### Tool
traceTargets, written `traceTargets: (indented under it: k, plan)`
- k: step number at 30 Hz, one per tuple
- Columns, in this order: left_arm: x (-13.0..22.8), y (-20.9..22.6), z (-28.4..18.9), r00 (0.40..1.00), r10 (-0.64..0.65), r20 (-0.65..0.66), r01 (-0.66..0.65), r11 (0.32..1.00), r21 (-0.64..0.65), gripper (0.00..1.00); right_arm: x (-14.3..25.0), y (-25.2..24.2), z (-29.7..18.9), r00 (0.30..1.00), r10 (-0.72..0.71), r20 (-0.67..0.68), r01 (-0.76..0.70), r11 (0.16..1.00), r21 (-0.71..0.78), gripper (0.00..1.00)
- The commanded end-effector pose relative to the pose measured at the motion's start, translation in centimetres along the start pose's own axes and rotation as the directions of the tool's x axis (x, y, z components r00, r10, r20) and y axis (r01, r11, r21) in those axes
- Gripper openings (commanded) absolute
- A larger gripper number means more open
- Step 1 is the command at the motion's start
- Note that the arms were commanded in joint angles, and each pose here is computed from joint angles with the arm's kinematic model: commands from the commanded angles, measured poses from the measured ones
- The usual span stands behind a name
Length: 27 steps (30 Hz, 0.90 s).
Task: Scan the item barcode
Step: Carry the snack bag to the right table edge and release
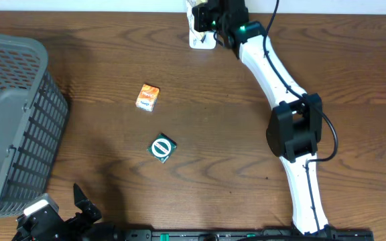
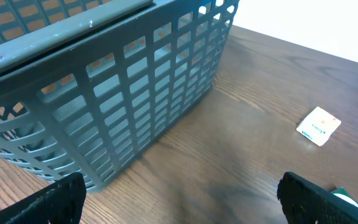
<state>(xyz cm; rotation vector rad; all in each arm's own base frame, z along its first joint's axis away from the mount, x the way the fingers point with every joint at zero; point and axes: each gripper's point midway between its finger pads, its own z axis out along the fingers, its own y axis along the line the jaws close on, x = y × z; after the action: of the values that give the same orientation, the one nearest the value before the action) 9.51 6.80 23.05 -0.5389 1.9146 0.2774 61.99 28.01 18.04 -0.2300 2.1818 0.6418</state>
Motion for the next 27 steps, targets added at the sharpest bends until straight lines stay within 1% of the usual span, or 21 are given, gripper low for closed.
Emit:
traceTargets:
  k: [1,3,6,8,9,11,12,13,15,17,18,20,22,25,27]
  plan:
    - [-0.1,0.1,0.0,1.000,-0.008,0.003,0.008,1.000,-0.004,0.98,-4.6,-1.3,-4.7,0.999,0.000,0.049,-0.002,0.999,0.045,0.01]
    - [0.0,0.1,0.0,1.000,-0.008,0.003,0.008,1.000,-0.004,0.98,-4.9,-3.5,-7.3,1.000,0.021,0.004,-0.021,0.995,0.095,0.01]
    - [-0.1,0.1,0.0,1.000,-0.008,0.003,0.008,1.000,-0.004,0.98,-4.9,-8.2,-11.4,0.994,0.098,-0.043,-0.088,0.977,0.195,0.01]
    - [0.0,0.1,0.0,1.000,-0.008,0.003,0.008,1.000,-0.004,0.98,-4.4,-12.7,-14.1,0.985,0.162,-0.057,-0.136,0.940,0.312,0.01]
    - [0.0,0.1,0.0,1.000,-0.008,0.003,0.008,1.000,-0.005,0.98,-3.9,-15.6,-15.5,0.979,0.195,-0.059,-0.157,0.908,0.389,0.01]
    - [-0.1,0.1,0.0,1.000,-0.008,0.003,0.008,1.000,-0.004,0.98,-2.9,-21.1,-18.6,0.967,0.251,-0.047,-0.186,0.816,0.547,0.01]
    - [-0.1,0.1,-0.1,1.000,-0.008,0.003,0.008,1.000,-0.004,0.98,-2.0,-24.3,-20.4,0.960,0.278,-0.037,-0.191,0.744,0.640,0.01]
    - [0.0,0.1,0.0,1.000,-0.008,0.003,0.008,1.000,-0.004,0.98,-1.0,-27.9,-22.6,0.951,0.308,-0.012,-0.200,0.645,0.737,0.01]
    - [0.0,0.1,0.0,1.000,-0.008,0.003,0.008,1.000,-0.004,0.98,0.8,-33.4,-26.5,0.936,0.350,0.049,-0.218,0.463,0.859,0.01]
    - [-0.1,0.1,0.0,1.000,-0.008,0.003,0.008,1.000,-0.005,0.98,2.2,-37.5,-28.9,0.929,0.359,0.089,-0.223,0.353,0.908,0.01]
    - [0.0,0.1,0.0,1.000,-0.008,0.003,0.008,1.000,-0.004,0.98,3.1,-39.2,-29.7,0.929,0.361,0.084,-0.210,0.327,0.921,0.01]
    - [-0.1,0.1,0.0,1.000,-0.008,0.003,0.008,1.000,-0.004,0.98,5.3,-41.9,-30.9,0.922,0.383,0.055,-0.183,0.306,0.934,0.01]
    - [-0.1,0.1,0.0,1.000,-0.008,0.003,0.008,1.000,-0.005,0.98,7.9,-44.2,-32.1,0.901,0.428,0.066,-0.195,0.266,0.944,0.01]
    - [0.0,0.1,0.0,1.000,-0.008,0.003,0.008,1.000,-0.004,0.98,11.6,-46.6,-33.7,0.866,0.495,0.072,-0.209,0.227,0.951,0.03]
    - [-0.1,0.1,0.0,1.000,-0.008,0.003,0.008,1.000,-0.004,0.98,13.0,-47.6,-35.1,0.843,0.528,0.103,-0.235,0.190,0.953,0.04]
